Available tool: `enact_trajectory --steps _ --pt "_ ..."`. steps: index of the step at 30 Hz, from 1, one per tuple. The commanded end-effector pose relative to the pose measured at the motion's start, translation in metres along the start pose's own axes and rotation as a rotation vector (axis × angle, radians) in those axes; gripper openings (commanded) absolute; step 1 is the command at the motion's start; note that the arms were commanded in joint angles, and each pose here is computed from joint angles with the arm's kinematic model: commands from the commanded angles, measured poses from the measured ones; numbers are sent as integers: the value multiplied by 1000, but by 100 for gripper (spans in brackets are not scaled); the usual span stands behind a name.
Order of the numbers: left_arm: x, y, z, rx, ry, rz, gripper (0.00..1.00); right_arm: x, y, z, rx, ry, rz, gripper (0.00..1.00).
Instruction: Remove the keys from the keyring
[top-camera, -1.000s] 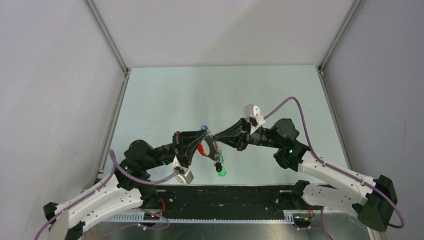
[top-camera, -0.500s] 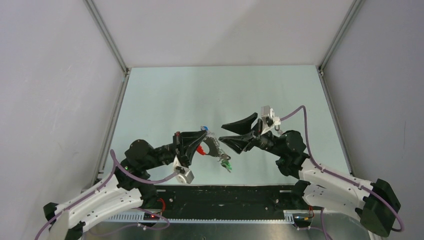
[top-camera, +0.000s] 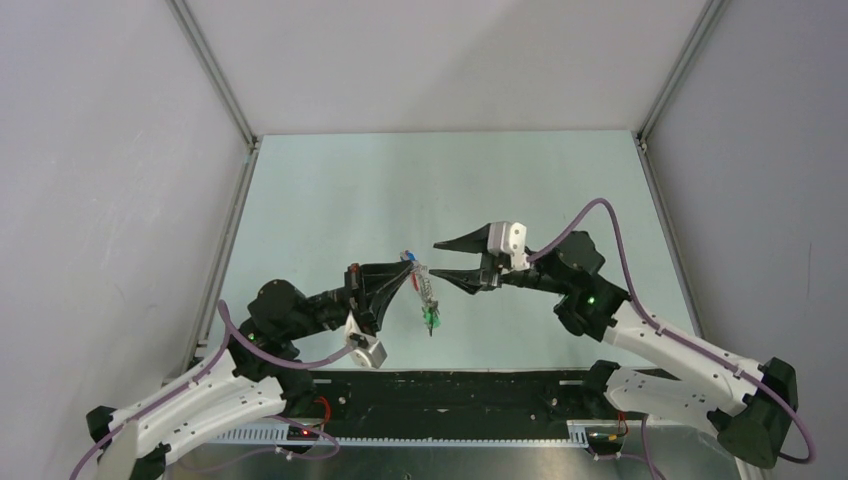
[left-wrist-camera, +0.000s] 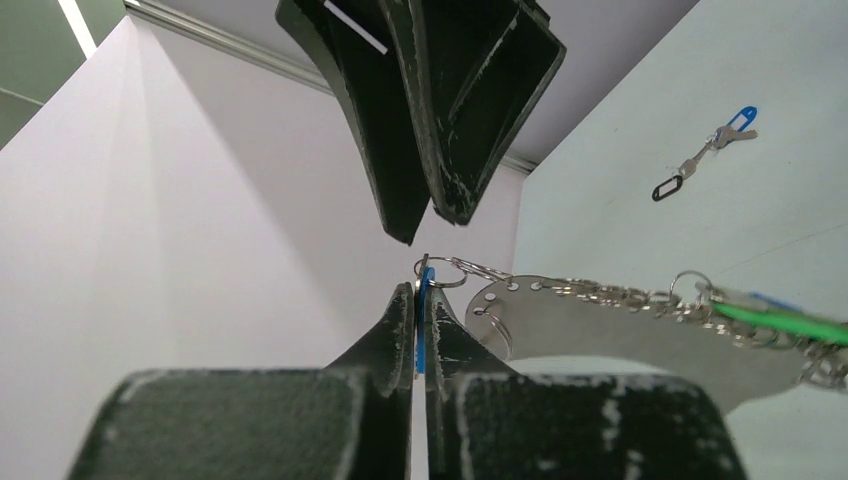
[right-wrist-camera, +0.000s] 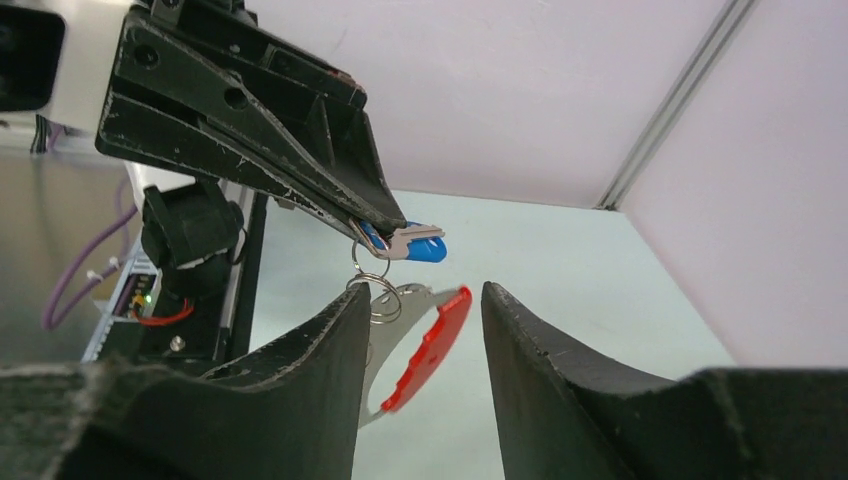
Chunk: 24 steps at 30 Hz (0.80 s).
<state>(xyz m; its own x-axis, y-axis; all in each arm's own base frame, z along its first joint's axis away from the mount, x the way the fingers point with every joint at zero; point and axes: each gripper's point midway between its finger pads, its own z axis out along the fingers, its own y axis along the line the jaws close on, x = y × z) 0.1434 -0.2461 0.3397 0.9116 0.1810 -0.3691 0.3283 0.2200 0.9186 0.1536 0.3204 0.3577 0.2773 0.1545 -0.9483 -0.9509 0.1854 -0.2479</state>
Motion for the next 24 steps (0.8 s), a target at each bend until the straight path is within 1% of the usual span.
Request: enact_trajectory --steps 1,8,10,12,21,23,24 --pt "-19 33 -4 -93 -55 35 0 4 5 9 -97 62 -119 49" --pt "-20 33 -4 -91 -59 35 0 3 17 18 -196 75 -127 48" --pt "-20 33 -4 -91 -61 34 0 4 19 19 -211 76 -124 44" --pt "-20 33 -4 -90 -59 33 0 3 22 20 -225 67 -119 38" --pt "-19 32 -3 -85 -61 31 0 -7 31 19 -268 31 -94 30" --pt "-19 30 -2 -81 -61 28 0 -9 31 19 -269 25 -90 28" --pt "-19 30 -2 -80 -61 26 0 -10 31 20 -267 21 -87 24"
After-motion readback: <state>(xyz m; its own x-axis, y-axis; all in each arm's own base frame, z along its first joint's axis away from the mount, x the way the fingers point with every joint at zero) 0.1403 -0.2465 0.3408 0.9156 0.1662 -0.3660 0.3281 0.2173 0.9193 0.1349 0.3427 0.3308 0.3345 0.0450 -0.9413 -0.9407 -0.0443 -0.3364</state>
